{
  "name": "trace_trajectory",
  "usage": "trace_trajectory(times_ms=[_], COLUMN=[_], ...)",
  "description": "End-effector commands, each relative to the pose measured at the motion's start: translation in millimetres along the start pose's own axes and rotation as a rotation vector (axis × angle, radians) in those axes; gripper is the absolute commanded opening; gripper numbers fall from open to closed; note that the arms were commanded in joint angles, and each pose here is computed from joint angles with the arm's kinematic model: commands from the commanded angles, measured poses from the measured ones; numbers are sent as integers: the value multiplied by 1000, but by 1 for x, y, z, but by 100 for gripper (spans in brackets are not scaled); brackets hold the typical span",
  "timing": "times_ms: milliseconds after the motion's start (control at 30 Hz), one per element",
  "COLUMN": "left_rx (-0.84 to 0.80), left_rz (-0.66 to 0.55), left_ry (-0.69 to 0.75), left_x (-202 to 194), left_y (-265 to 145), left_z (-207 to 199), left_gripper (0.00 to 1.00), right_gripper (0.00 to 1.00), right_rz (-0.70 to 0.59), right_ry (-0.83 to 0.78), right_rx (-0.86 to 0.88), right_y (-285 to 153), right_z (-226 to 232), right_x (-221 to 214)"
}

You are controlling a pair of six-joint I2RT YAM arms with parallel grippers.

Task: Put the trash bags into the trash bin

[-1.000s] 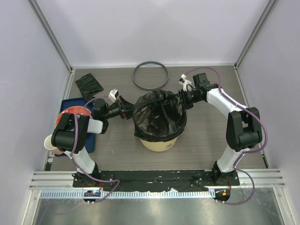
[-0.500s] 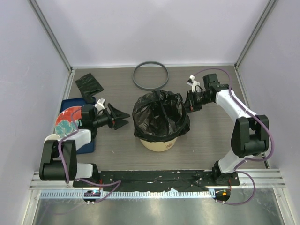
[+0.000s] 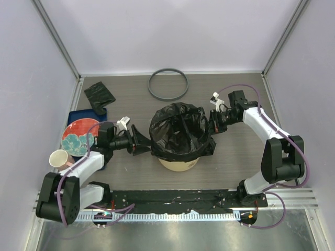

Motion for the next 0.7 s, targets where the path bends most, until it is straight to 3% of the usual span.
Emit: trace_trajectory(times_ms=[0,333,467,667], left_rx=[-50,-284,-333,-307], left_rz=[-66,-155,-175,-189], left_ry=[-4,-23,-28,-26], left_x=[24,90,106,100], left_y=[12,63,70,61], left_z=[-9,-35,-37,-32], left_gripper=[67,58,61,65], right_gripper=[1,1,1,1], right_rz=[-17,-161,-214,-226], right_ry=[43,111,133,129], right_rx=[83,86,91,71], right_y=[-2,-2,-2,-3], right_z=[20,26,29,26], right_x=[-5,15,28,32])
Point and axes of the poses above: each gripper's point midway between its finger pads, its own y axis out along the fingers, its own z axis along the line the jaws close on, x = y × z, the point moved 4 cm from there along -y, back along the fingers, and after that the axes turned 9 degrees about y, right-handed, at the moved point
